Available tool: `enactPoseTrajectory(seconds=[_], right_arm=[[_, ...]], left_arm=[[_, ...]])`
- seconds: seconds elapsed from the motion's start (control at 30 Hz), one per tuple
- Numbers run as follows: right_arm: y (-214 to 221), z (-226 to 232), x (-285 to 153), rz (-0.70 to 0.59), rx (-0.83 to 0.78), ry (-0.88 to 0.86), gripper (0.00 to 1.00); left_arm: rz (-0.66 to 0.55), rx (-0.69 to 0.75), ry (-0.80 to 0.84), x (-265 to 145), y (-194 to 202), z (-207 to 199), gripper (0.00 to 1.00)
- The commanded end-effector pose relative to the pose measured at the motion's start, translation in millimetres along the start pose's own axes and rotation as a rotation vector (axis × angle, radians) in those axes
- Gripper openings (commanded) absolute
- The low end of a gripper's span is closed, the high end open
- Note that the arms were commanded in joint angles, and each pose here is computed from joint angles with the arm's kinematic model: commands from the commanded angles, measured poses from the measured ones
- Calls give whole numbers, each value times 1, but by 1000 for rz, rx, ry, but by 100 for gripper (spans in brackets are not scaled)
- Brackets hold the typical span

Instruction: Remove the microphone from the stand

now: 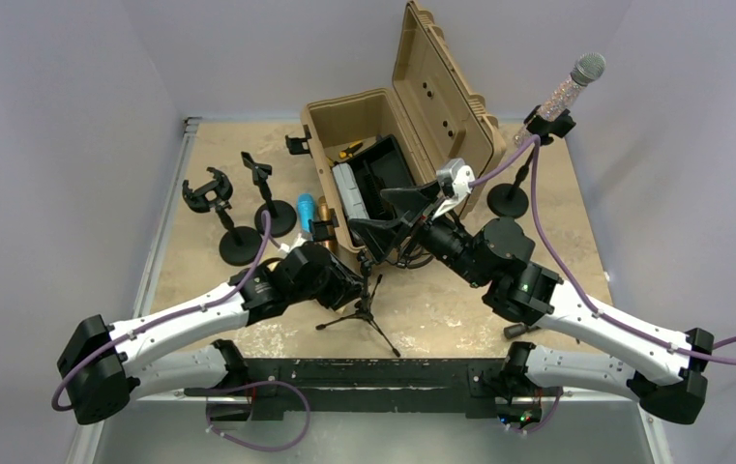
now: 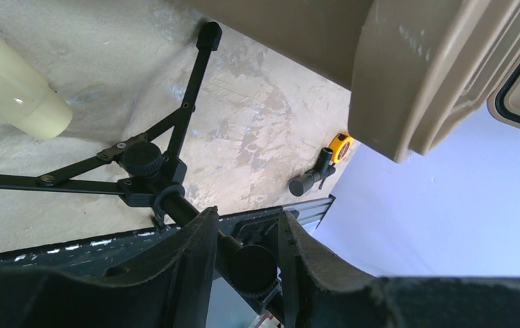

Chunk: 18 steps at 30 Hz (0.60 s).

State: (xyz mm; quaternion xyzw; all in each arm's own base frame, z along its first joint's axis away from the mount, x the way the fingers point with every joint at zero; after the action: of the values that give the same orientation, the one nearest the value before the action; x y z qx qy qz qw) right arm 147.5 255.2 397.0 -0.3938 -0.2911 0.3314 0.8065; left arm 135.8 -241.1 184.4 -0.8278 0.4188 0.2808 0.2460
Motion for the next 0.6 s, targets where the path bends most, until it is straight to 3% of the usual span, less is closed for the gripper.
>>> enactPoseTrajectory(seconds=[0.0, 0.1, 0.27, 0.37, 0.57], right_arm=[[-6, 4, 0, -36, 13, -31, 96], [-6, 4, 0, -36, 13, -32, 96], [-8, 4, -3, -43, 11, -31, 96], [-9, 4, -6, -49, 10, -27, 96], [-13, 2, -13, -70, 9, -16, 96]], left_arm=[[-6, -7, 76, -9, -2, -26, 38], [2, 1, 73, -8, 0, -29, 32], [39, -1, 48, 1, 3, -32, 1], [92, -21, -6, 8, 6, -40, 0], [54, -79, 147, 33, -6, -85, 0]])
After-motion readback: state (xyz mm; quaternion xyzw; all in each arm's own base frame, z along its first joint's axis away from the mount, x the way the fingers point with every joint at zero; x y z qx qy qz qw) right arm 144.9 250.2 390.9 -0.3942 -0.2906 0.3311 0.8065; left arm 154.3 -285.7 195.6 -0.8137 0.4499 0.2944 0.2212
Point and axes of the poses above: each gripper's point midway between its finger pads, its own x axis out along the fingers, its own z axis along the line the jaws close on, y = z × x, the point moved 7 cm from there along -x, back along the fingers, and after that the axes turned 13 degrees about x, right-handed, at the moved point
